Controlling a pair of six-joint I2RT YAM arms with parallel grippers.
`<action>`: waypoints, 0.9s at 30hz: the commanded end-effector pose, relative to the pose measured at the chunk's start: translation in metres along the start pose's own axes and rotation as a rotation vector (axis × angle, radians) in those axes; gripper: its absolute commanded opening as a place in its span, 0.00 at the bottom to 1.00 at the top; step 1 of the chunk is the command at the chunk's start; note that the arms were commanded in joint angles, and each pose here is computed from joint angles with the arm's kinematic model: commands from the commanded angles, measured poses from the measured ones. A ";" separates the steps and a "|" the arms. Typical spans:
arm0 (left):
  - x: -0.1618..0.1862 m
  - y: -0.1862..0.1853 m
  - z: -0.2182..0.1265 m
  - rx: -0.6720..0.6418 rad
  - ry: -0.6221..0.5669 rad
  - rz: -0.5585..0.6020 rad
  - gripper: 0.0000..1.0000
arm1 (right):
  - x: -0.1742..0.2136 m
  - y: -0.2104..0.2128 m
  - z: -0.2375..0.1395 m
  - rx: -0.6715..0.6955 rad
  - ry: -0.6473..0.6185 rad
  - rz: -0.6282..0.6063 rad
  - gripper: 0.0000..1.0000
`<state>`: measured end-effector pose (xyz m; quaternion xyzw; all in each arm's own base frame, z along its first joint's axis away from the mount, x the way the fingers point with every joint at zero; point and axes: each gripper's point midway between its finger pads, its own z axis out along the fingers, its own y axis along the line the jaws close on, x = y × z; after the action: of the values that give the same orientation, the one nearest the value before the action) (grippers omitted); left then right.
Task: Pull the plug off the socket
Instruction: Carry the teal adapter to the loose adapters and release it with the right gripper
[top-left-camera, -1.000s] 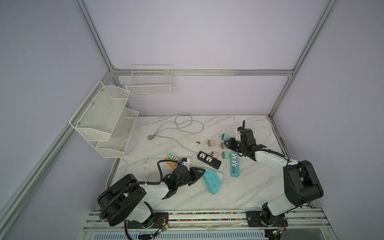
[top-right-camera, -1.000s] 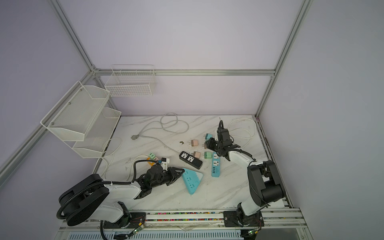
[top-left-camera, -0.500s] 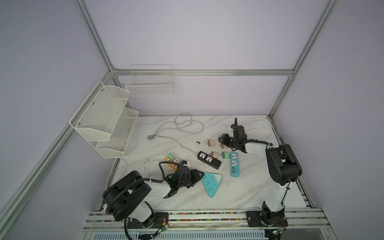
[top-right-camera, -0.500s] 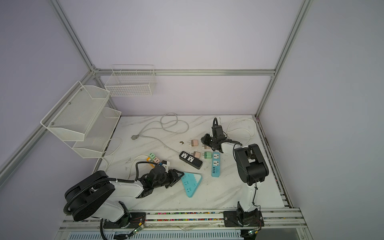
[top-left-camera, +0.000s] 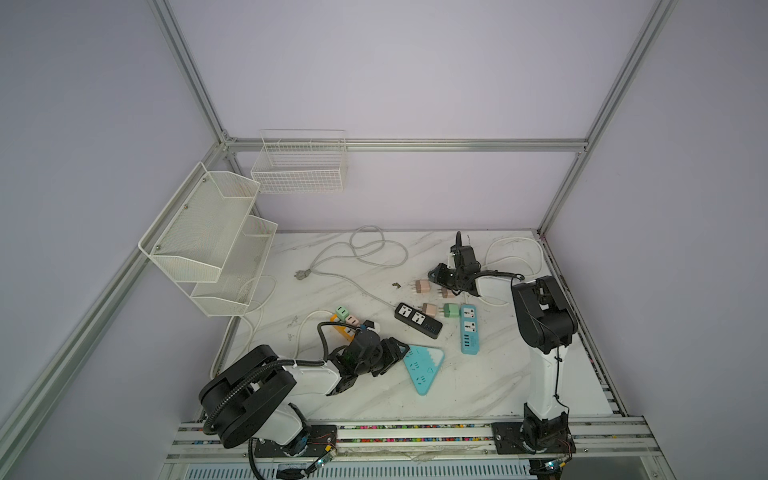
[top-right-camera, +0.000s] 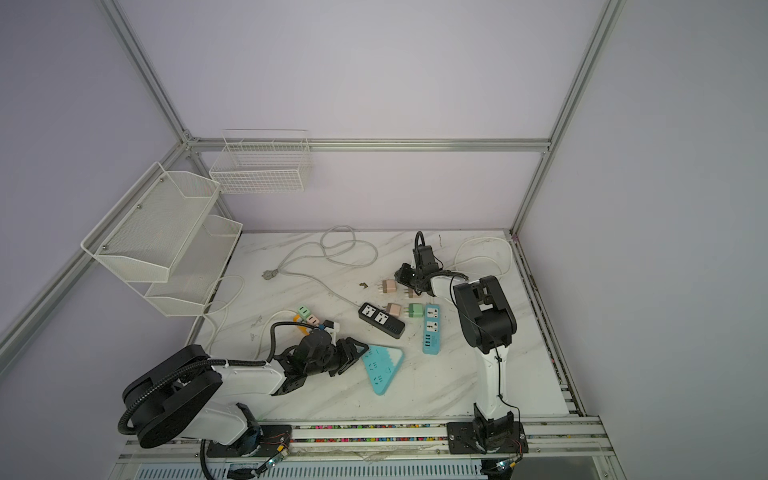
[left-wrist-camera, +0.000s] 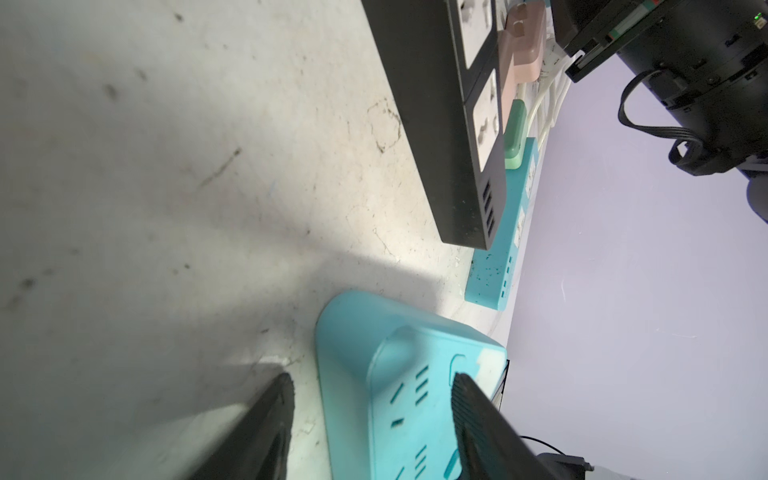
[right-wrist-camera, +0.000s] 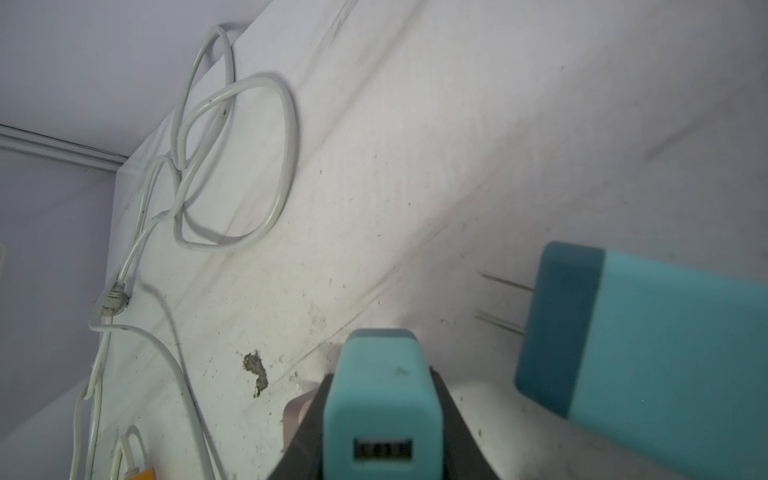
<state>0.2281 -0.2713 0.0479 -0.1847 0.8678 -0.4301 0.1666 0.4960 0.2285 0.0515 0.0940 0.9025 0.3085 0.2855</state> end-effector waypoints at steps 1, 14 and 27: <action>-0.012 -0.036 -0.007 0.061 -0.038 0.058 0.61 | -0.002 0.000 0.004 0.017 0.001 -0.015 0.18; -0.022 -0.043 -0.027 0.042 -0.061 0.107 0.63 | -0.011 0.008 -0.002 0.079 0.001 -0.094 0.56; -0.039 -0.060 -0.070 0.029 -0.110 0.171 0.64 | -0.033 0.024 -0.033 0.180 -0.055 -0.164 0.75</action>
<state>0.2293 -0.2368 0.1032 -0.1535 0.8732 -0.4074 0.2193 0.5071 0.2202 0.0684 0.0665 0.9270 0.2155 0.2996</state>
